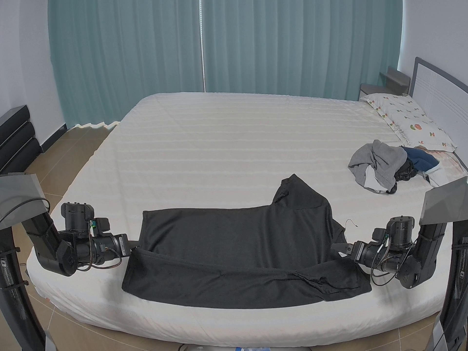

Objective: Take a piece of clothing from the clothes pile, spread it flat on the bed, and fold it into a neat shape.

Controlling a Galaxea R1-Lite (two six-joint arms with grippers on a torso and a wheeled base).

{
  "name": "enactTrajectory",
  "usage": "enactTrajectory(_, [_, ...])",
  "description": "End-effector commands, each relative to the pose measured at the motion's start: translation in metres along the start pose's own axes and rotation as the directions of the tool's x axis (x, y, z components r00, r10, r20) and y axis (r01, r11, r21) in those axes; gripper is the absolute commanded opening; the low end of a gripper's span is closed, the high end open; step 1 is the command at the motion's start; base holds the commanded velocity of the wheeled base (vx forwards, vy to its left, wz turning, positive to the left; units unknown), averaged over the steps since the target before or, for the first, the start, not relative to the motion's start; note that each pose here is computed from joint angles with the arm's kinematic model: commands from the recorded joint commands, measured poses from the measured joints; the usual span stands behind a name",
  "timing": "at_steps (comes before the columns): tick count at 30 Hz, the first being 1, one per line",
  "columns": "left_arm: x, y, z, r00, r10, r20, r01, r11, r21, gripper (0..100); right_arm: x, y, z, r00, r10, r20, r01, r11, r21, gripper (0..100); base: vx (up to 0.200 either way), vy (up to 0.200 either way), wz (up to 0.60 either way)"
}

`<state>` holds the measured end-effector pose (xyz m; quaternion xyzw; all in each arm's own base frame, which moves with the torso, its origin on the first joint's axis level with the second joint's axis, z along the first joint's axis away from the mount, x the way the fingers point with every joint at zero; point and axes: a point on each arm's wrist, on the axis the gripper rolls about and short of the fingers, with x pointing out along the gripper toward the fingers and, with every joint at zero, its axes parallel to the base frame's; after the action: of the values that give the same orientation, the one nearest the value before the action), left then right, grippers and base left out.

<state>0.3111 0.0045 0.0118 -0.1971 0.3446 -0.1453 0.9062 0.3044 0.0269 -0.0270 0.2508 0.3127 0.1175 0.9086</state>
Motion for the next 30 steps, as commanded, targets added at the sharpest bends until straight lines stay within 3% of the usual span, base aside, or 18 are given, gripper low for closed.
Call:
enactTrajectory(1, [-0.001, 0.000, 0.000, 1.000, 0.000, 0.001, 0.000, 1.000, 0.000, 0, 0.002, -0.006, -0.009, 1.000, -0.011, -0.026, 0.011, 1.000, 0.011, 100, 0.000, 0.000, 0.00])
enactTrajectory(10, [-0.001, 0.003, -0.001, 1.000, 0.007, 0.000, -0.007, 1.000, -0.009, 0, -0.001, -0.010, -0.016, 0.999, 0.011, -0.040, -0.011, 1.000, 0.008, 100, 0.000, 0.000, 0.00])
enactTrajectory(11, [-0.001, 0.003, -0.001, 1.000, 0.007, 0.000, -0.007, 1.000, -0.009, 0, -0.001, -0.010, -0.016, 0.999, 0.011, -0.040, -0.011, 1.000, 0.008, 0, 0.000, 0.000, 0.00])
enactTrajectory(30, [-0.007, 0.001, -0.001, 1.000, 0.007, 0.006, -0.007, 1.000, -0.006, 0, -0.020, -0.017, -0.017, 0.999, 0.034, 0.012, -0.034, 0.999, 0.028, 0, 0.000, 0.000, 0.00])
